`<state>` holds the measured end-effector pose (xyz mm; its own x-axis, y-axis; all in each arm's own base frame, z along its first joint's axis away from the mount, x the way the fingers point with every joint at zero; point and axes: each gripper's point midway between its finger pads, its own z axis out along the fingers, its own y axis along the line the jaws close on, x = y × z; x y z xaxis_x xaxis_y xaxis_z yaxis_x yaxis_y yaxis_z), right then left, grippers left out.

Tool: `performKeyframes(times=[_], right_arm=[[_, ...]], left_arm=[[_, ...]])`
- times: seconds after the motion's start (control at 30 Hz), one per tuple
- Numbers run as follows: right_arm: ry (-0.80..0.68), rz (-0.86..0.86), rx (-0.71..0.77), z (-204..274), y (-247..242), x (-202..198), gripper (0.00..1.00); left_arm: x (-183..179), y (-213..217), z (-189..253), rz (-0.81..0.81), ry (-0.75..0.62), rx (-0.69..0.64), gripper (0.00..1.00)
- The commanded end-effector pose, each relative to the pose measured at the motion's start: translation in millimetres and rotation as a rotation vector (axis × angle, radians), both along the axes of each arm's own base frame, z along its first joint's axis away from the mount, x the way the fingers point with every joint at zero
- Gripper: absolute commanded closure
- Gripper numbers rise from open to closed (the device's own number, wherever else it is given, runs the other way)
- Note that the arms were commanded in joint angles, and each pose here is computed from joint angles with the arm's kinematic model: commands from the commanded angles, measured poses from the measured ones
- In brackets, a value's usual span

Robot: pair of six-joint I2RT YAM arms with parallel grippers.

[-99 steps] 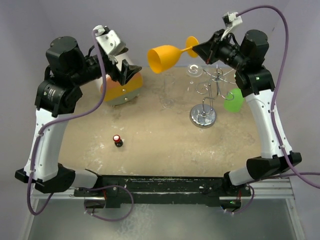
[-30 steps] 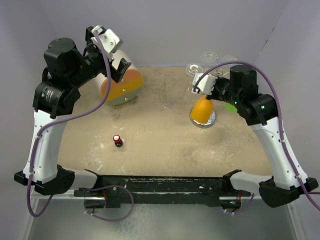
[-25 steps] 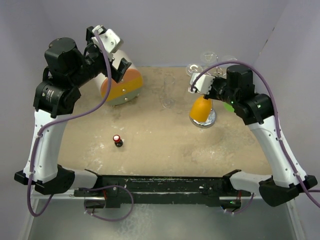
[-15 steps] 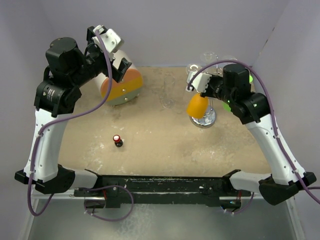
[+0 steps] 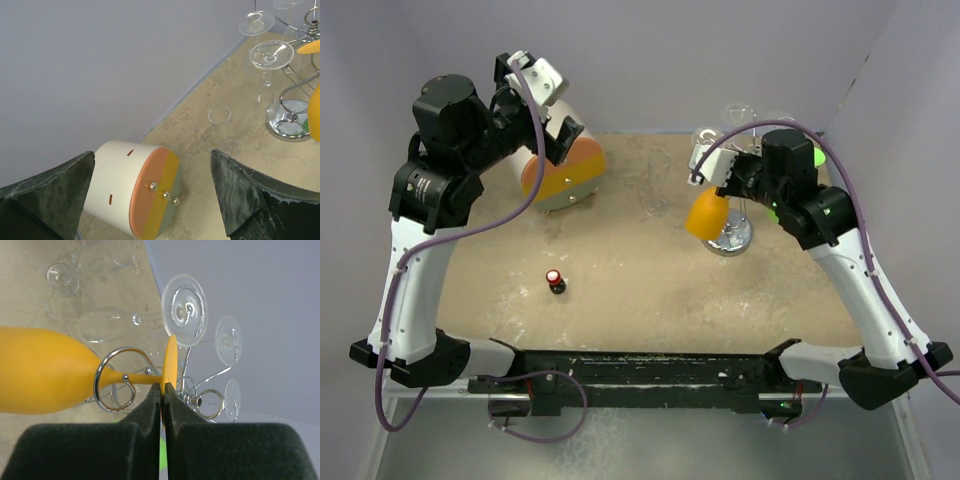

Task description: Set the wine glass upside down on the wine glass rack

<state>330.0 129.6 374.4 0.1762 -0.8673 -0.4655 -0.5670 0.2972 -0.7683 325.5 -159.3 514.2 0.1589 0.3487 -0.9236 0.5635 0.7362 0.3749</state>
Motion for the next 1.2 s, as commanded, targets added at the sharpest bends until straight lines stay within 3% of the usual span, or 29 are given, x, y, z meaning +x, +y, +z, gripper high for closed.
performKeyframes(times=[0.0,1.17], right_arm=[[-0.046,0.025,0.062,17.5,10.2,-0.2,1.0],[-0.018,0.104,0.063,21.4,18.8,-26.2,1.0]], left_arm=[[1.4,-1.0,11.8,-0.011,-0.047,-0.014,0.01],[7.8,-3.4,7.7,-0.016,-0.038,-0.003,0.01]])
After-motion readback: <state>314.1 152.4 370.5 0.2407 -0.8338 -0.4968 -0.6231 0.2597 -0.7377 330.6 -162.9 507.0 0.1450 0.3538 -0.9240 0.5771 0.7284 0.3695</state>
